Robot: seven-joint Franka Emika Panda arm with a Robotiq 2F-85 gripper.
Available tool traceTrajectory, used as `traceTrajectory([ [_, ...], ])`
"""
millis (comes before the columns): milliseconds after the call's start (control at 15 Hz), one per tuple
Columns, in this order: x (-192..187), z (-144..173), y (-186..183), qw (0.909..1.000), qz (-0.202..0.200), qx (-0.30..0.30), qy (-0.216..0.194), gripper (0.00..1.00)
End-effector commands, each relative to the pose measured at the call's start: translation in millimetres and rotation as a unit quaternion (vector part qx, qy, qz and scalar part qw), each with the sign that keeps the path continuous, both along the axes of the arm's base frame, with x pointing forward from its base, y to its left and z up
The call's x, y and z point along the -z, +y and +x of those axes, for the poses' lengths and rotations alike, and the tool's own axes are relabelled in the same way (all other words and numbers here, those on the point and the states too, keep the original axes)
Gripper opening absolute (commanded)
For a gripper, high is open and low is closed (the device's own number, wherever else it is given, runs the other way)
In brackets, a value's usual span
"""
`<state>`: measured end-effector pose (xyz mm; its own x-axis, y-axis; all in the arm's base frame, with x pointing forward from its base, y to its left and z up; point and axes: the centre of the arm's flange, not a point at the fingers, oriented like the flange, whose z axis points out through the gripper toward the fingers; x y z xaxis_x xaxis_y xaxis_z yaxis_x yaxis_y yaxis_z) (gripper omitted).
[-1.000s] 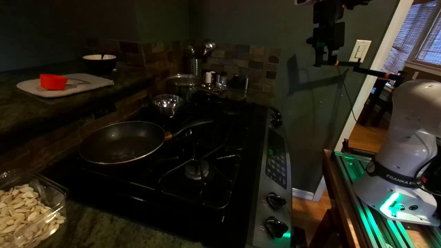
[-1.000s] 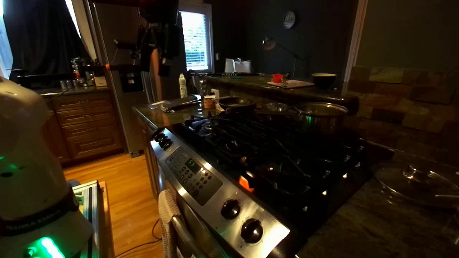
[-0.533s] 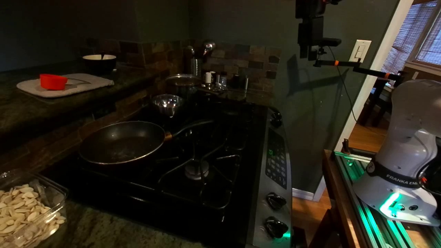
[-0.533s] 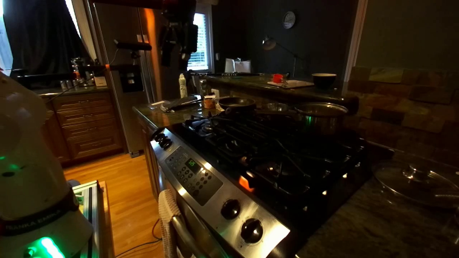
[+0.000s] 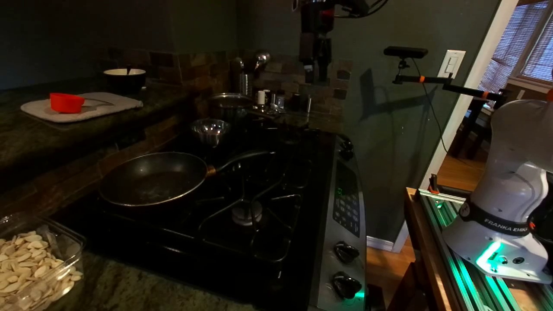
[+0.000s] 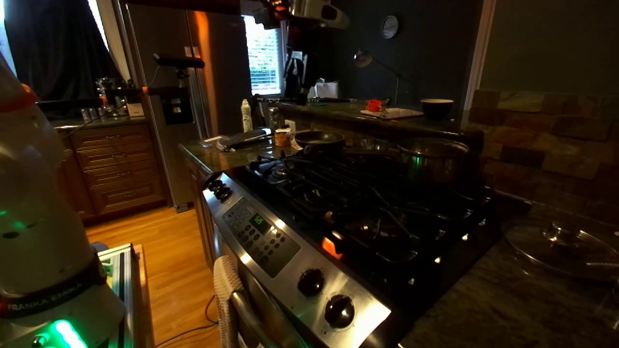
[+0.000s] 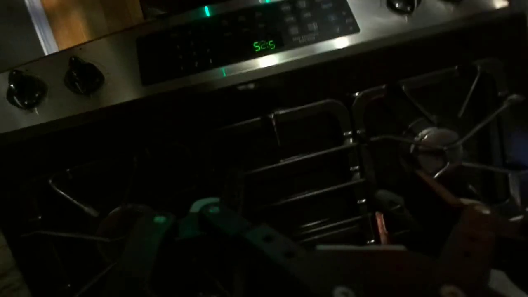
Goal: Slide the silver pot to the bottom right stove plate
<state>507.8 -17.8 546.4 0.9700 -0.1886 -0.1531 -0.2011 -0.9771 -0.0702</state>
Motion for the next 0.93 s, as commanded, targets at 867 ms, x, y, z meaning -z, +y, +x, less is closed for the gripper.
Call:
traceTrajectory([
  [867, 67, 105, -33, 0.98, -0.089, 0.136, -0.115, 1.0],
])
